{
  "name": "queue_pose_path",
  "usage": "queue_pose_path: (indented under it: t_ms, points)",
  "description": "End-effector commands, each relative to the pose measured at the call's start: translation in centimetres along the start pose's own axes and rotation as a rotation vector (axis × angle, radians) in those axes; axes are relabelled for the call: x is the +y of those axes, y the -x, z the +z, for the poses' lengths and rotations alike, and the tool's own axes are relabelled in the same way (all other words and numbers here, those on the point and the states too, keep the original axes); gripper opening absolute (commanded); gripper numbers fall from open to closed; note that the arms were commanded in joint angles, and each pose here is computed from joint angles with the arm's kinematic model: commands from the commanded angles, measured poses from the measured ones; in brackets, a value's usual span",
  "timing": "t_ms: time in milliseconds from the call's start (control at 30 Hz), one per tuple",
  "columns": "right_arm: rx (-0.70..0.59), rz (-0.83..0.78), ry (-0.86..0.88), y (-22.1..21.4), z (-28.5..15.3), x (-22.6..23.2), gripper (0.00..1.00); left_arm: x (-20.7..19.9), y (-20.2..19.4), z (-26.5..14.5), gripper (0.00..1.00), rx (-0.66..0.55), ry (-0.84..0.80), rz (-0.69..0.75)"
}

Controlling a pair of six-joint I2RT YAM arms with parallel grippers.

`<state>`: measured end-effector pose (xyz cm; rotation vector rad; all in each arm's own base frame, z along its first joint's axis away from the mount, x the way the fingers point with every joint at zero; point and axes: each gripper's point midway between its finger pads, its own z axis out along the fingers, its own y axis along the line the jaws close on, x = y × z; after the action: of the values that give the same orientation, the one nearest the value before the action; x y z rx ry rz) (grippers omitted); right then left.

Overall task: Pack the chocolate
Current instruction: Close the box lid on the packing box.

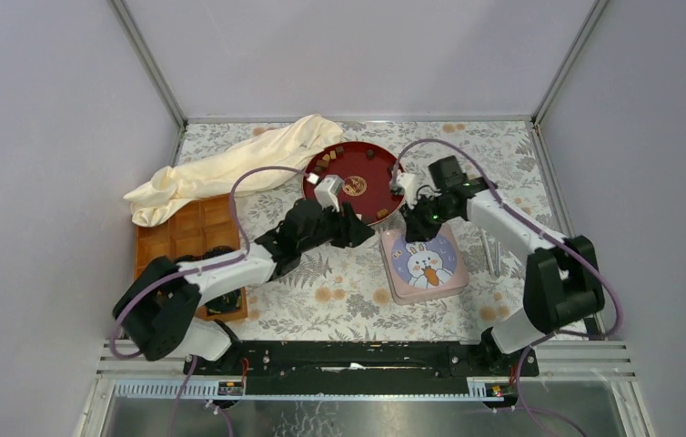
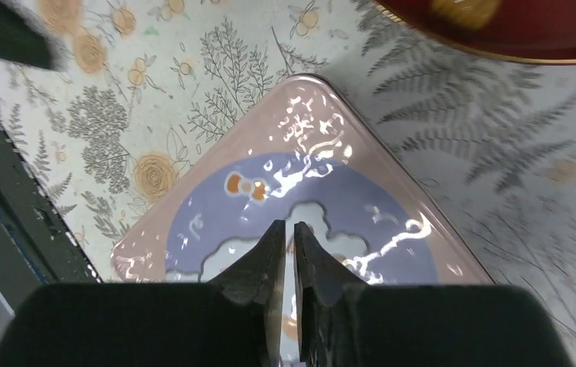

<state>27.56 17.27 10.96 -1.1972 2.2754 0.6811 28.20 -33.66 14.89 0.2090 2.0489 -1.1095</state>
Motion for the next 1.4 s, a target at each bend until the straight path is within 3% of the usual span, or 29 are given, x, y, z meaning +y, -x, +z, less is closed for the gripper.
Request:
queue_pose_path:
  t_ms: [0,100,200,267,300,433,600,733,800,933,1033,1133,1367]
  points:
    - [0.15,0.02,0.004,-1.8,4.4,-0.2,0.15,0.9,1.0,-3.6,0.5,-0.082,0.038,0.071]
    - [0.261,0.05,0.011,-4.1,6.3,-0.7,0.16,1.5,1.2,-6.2,0.53,-0.119,0.061,0.123]
    - [0.271,0.045,0.025,-4.4,6.1,-0.4,0.18,2.2,1.5,-8.8,0.62,-0.164,0.093,0.171]
    - [0.219,0.009,0.016,-2.8,4.7,0.0,0.2,2.3,2.0,-10.4,0.79,-0.21,0.093,0.193]
    - [0.188,-0.017,0.009,-1.9,3.8,0.2,0.24,2.5,2.1,-11.1,0.95,-0.236,0.095,0.194]
    - [0.056,-0.095,-0.067,1.6,-0.9,0.5,0.49,2.4,1.9,-12.9,0.99,-0.29,0.063,0.136]
    - [-0.21,-0.024,-0.231,5.3,-9.5,-1.7,0.97,0.2,1.2,-14.1,0.99,-0.26,-0.038,0.091]
    - [-0.455,0.167,-0.573,8.4,-18.4,-4.1,1.0,-2.5,4.2,-16.4,0.99,-0.317,-0.06,0.115]
    - [-0.54,0.117,-0.654,9.4,-21.7,-2.9,1.0,-3.5,6.2,-17.8,0.99,-0.333,-0.021,0.159]
    - [-0.618,0.05,-0.615,11.0,-25.3,1.2,1.0,-5.1,9.9,-20.6,0.99,-0.338,0.084,0.216]
    - [-0.739,0.17,-0.62,12.1,-27.6,2.6,1.0,-5.9,12.7,-23.1,0.99,-0.383,0.164,0.228]
    - [-0.828,0.279,-0.67,12.6,-30.6,3.4,1.0,-7.7,14.5,-24.9,0.99,-0.422,0.151,0.252]
    - [-0.855,0.301,-0.676,12.9,-32.3,4.5,1.0,-11.4,16.1,-26.9,0.99,-0.445,0.047,0.301]
